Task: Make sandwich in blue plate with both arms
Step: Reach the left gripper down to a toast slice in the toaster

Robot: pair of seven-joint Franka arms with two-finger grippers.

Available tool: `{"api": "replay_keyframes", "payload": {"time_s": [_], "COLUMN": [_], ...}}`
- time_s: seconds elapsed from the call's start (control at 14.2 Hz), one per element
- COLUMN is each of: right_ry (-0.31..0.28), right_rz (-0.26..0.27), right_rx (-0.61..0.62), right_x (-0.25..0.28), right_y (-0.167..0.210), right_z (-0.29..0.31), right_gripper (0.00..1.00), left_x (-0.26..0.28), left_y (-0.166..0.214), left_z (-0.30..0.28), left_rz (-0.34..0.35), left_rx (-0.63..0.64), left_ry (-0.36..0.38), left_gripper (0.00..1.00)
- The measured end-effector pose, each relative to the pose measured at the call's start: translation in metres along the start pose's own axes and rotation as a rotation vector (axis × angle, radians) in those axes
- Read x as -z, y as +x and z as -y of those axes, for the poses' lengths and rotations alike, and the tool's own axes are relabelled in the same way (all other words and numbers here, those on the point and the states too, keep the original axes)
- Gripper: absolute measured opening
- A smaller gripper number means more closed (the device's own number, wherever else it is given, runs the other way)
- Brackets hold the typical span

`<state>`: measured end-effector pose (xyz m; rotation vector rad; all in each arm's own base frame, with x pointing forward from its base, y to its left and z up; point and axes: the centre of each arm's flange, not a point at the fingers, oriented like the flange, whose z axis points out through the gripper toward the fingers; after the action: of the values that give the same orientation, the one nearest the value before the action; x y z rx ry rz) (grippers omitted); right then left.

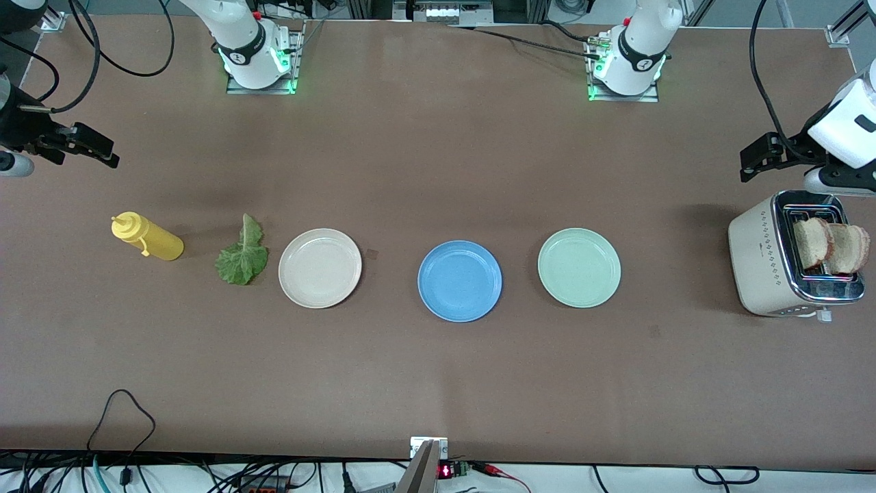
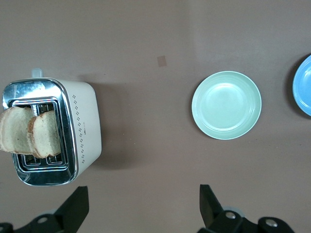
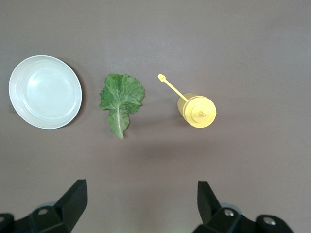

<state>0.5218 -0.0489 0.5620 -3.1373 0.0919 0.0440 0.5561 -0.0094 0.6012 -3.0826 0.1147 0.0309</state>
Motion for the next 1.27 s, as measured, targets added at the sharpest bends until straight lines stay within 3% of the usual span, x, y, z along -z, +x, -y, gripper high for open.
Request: {"api": "replay_keyframes", "payload": {"time_s": [0.63,0.85,1.13,1.27], "right_ry": [-0.001,-0.001,-0.001,-0.001], "right_rz": [0.000,0.000,0.001,0.001], "right_rx": [0.000,0.000,0.000,0.000], "right_x": [0.000,0.000,0.000,0.000], "right_y": [0.000,0.000,0.000,0.000], "right_z": [0.000,0.000,-0.001,-0.001], "right_gripper": [1.00,1.00,1.00,1.00], "left_x": [-0.008,-0.033,-0.084,-0.108], "left_y": [-0.002,0.001,0.014,0.021], "left_z": [-0.006,0.004,0.060,0.097], "left_rz": [0.055,0.142,0.257,0.262], "left_rx": [-0.010,0.005,0.063,0.070], "left_ry": [-0.002,0.000,0.126,0.136], "left_gripper": [1.00,1.00,1.00,1.00]}}
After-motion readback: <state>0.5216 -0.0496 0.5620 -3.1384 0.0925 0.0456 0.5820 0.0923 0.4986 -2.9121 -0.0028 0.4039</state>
